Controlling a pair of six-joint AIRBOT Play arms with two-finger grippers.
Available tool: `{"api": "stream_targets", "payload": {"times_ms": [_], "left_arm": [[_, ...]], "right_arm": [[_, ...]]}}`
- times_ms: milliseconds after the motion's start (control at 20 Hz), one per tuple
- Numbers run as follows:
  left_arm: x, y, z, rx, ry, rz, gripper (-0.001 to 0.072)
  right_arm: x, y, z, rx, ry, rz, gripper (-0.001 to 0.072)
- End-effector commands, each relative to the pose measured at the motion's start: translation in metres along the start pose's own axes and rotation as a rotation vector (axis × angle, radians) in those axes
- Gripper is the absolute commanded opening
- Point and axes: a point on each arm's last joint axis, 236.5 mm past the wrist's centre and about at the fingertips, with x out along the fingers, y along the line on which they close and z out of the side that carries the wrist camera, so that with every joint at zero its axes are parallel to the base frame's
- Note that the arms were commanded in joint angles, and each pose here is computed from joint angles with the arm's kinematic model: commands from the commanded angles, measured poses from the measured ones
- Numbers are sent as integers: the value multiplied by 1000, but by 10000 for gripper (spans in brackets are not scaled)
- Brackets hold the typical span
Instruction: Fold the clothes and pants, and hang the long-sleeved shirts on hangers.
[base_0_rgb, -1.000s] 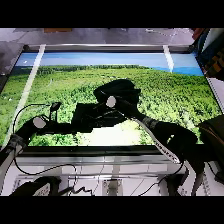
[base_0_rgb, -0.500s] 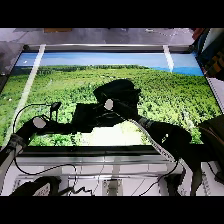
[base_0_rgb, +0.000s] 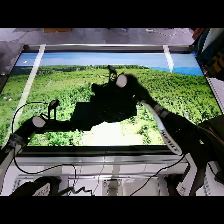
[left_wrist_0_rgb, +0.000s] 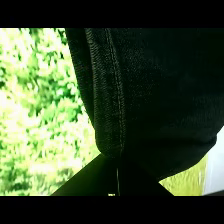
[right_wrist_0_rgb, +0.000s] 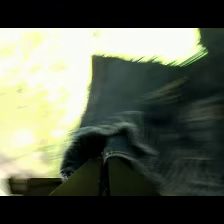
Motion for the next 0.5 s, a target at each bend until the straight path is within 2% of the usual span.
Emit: {"api": "stream_targets", "payload": {"times_ms": [0, 300, 450], "left_arm": [[-15, 8, 40, -53, -116, 23, 21], [-94, 66, 138, -205, -397, 100, 21], [-137, 113, 160, -280, -505, 169, 21]], "right_arm": [[-110, -95, 47, -152, -21, -271, 49], [-327, -230, 90, -200, -224, -559, 50], [-399, -293, 76, -69, -296, -650, 49]]}}
